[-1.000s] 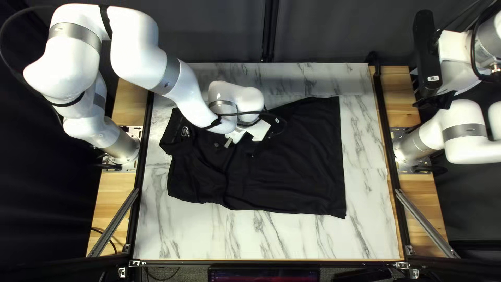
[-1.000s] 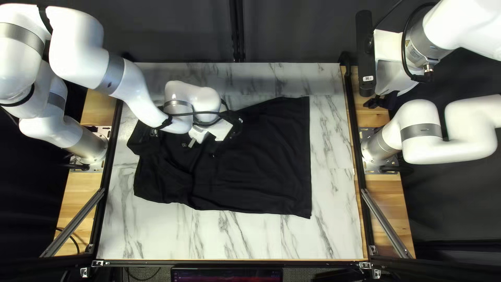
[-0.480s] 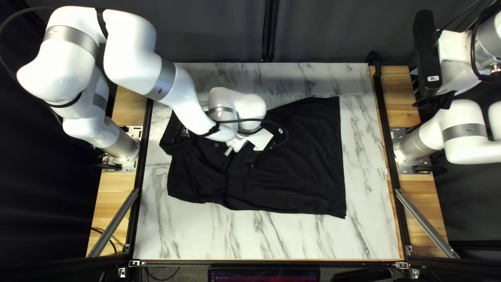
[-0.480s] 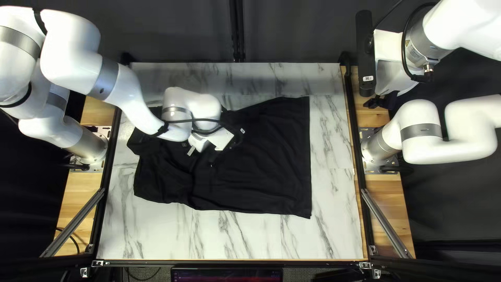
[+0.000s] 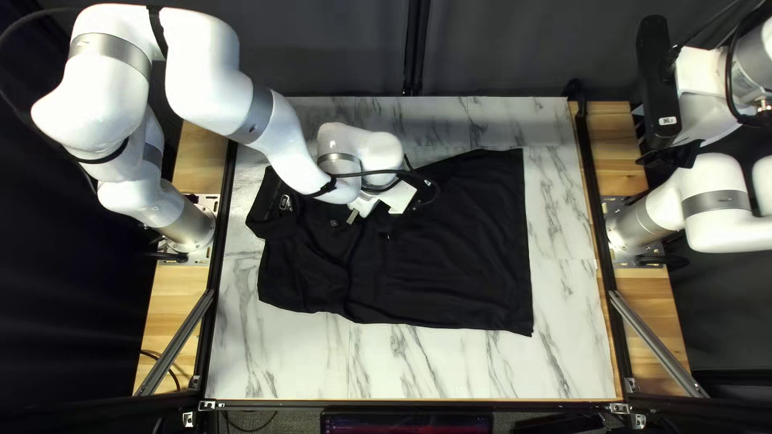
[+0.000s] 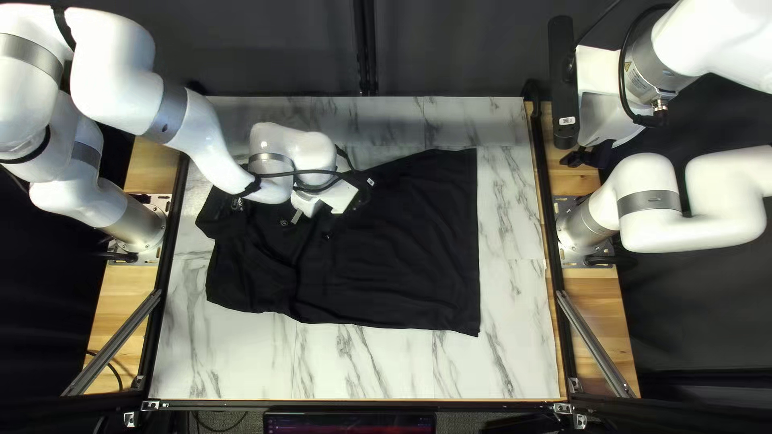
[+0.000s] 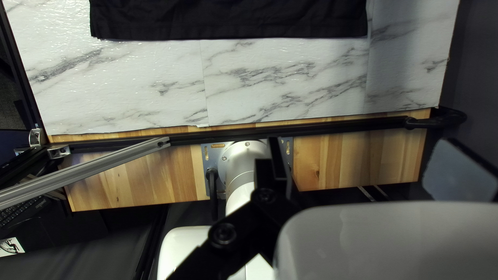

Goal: Fold t-shirt

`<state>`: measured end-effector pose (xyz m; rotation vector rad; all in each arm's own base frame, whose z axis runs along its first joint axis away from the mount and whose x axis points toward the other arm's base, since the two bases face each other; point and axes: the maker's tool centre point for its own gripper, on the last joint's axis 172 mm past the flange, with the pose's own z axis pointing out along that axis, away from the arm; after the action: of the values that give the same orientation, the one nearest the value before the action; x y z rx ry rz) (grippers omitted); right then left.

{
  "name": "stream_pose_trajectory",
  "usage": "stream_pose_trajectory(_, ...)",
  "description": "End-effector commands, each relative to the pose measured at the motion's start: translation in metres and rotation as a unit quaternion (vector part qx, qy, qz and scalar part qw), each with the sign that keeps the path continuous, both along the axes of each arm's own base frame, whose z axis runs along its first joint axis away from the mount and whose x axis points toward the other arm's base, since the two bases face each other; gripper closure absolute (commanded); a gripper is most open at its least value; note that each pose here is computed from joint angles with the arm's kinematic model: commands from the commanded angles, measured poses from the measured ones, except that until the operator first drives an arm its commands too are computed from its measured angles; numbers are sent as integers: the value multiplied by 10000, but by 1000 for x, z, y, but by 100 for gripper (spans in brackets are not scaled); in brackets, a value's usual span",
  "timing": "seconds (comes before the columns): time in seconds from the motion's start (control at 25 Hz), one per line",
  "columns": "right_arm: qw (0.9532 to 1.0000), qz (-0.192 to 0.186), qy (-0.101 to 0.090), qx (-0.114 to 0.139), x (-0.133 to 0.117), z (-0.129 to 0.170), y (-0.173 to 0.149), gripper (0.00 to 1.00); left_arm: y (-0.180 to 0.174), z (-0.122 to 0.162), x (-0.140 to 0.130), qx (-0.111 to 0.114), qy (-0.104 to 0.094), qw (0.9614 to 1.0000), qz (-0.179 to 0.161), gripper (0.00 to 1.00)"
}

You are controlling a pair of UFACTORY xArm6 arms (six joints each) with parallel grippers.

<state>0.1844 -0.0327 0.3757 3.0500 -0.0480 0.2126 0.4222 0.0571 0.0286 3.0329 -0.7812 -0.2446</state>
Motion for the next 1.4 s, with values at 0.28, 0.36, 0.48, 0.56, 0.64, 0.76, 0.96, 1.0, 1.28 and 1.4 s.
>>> stream_pose_trajectory(0.28,10000,0,0,0,0,0,0,0,-23,-6,-2,-164,205,9992,-300,0)
stream_pose_trajectory(0.36,10000,0,0,0,0,0,0,0,-32,-4,-3,-215,259,9986,-404,0)
stream_pose_trajectory(0.48,10000,0,0,0,0,0,0,0,-45,5,0,-277,279,9978,-526,0)
stream_pose_trajectory(0.56,10000,0,0,0,0,0,0,0,-54,10,4,-327,278,9972,-605,0)
stream_pose_trajectory(0.64,10000,0,0,0,0,0,0,0,-62,14,7,-397,266,9964,-701,0)
stream_pose_trajectory(0.76,10000,0,0,0,0,0,0,0,-68,26,11,-484,159,9957,-776,0)
stream_pose_trajectory(0.96,10000,0,0,0,0,0,0,0,-41,39,7,-290,-80,9987,-411,0)
stream_pose_trajectory(1.0,10000,0,0,0,0,0,0,0,-31,37,4,-234,-86,9992,-309,0)
stream_pose_trajectory(1.28,10000,0,0,0,0,0,0,0,-1,17,4,-182,24,9994,290,0)
stream_pose_trajectory(1.4,10000,0,0,0,0,0,0,0,1,18,9,-232,75,9987,441,0)
